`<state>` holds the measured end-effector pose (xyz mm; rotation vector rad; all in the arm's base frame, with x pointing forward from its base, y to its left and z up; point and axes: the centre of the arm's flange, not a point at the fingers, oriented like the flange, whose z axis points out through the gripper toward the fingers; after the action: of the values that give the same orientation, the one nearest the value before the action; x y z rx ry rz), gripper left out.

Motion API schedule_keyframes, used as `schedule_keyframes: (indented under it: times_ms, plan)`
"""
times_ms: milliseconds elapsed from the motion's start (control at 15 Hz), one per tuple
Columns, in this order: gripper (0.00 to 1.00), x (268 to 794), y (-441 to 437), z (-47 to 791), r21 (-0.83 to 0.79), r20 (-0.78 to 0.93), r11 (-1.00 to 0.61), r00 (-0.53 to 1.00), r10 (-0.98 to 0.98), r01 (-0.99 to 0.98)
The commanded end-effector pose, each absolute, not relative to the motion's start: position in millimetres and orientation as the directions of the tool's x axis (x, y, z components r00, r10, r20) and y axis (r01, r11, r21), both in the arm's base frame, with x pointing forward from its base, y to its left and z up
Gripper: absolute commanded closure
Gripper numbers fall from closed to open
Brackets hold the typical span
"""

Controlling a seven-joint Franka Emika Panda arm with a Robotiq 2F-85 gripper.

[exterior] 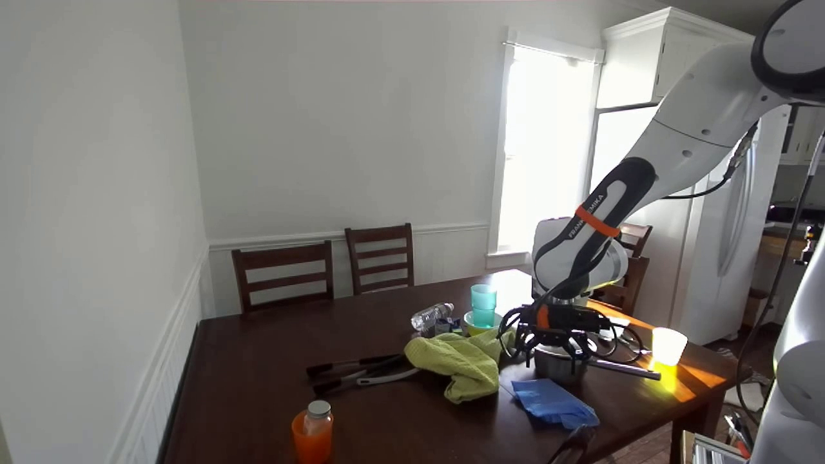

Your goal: Put the blue towel on top of the silver lid then use the towel to put the lid on the table.

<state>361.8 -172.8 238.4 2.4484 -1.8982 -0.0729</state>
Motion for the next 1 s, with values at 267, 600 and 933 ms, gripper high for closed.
schedule_keyframes:
  times_ms: [267, 600, 933]
  plan:
    - [0.00, 353.9, -201.9, 180.1, 0.082, 0.011, -0.147, 0.149, -0.989, -0.986]
    - [0.00, 349.9, -207.5, 159.0, 0.084, 0.017, -0.135, 0.137, -0.990, -0.987]
    - [0.00, 353.4, -202.2, 145.1, 0.077, 0.015, -0.132, 0.134, -0.991, -0.988]
